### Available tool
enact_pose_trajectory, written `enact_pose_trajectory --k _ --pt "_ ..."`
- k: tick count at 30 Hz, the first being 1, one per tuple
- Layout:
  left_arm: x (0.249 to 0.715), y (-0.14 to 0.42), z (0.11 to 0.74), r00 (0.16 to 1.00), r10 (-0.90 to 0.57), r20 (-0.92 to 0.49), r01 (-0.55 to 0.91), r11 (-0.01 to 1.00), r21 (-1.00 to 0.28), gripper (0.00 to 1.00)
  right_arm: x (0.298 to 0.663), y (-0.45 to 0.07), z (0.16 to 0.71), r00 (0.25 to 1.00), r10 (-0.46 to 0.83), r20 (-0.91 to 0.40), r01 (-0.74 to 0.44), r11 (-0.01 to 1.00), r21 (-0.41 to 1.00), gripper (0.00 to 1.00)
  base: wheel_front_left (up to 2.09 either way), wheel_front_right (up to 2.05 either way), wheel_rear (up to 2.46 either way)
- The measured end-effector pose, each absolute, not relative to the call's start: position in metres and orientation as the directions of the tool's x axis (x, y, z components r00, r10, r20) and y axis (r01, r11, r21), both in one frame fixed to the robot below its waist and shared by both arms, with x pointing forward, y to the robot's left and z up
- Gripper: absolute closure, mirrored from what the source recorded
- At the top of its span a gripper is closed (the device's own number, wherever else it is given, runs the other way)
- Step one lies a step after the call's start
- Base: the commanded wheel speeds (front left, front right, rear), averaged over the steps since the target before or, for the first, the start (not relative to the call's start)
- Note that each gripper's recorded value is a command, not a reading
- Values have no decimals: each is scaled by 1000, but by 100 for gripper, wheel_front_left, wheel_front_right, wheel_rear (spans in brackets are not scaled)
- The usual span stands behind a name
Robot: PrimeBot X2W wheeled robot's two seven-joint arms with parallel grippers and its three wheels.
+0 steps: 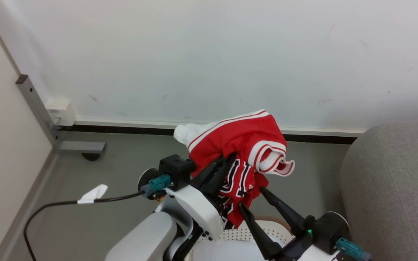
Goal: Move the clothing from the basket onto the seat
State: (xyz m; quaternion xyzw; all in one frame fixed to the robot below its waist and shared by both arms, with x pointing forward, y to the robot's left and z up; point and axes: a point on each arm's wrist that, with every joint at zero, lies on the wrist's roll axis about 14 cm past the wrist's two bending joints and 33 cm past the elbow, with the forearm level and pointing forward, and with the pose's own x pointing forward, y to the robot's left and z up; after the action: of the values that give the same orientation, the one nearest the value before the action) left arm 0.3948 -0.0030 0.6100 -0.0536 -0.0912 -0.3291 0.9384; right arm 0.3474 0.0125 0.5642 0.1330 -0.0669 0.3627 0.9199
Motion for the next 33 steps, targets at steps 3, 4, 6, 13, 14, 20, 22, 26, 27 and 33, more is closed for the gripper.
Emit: enact_pose_trajectory --k 3,4,6,13,14,20,22,26,27,33 --pt "393 -1 608 772 -603 202 622 782 -45 100 346 24 559 705 680 200 -709 678 196 0 0 0 0" --pt "393 -1 608 773 -601 202 621 783 -45 100 346 27 553 702 689 179 -712 674 199 0 0 0 0" --pt "393 1 609 776 -597 203 616 786 -45 100 348 32 540 699 702 136 -713 669 208 0 0 0 0" --pt "388 1 608 774 -601 200 620 783 -46 100 362 56 535 671 736 90 -735 644 214 0 0 0 0" --pt "387 1 608 774 -601 198 620 783 -46 100 364 59 534 668 739 82 -737 642 211 0 0 0 0" --pt "382 5 606 781 -595 188 612 790 -45 100 371 71 525 656 754 34 -746 640 183 11 0 0 0" --pt "381 6 606 784 -592 187 609 792 -44 100 371 75 525 651 758 31 -750 636 181 100 0 0 0" --pt "381 10 604 792 -583 182 599 799 -50 100 374 76 537 652 756 62 -754 637 162 100 0 0 0" --pt "381 10 604 794 -581 180 598 800 -52 100 375 76 541 653 754 73 -754 638 158 100 0 0 0" --pt "384 19 598 815 -556 165 572 817 -71 100 374 62 550 677 725 122 -734 656 174 100 0 0 0"
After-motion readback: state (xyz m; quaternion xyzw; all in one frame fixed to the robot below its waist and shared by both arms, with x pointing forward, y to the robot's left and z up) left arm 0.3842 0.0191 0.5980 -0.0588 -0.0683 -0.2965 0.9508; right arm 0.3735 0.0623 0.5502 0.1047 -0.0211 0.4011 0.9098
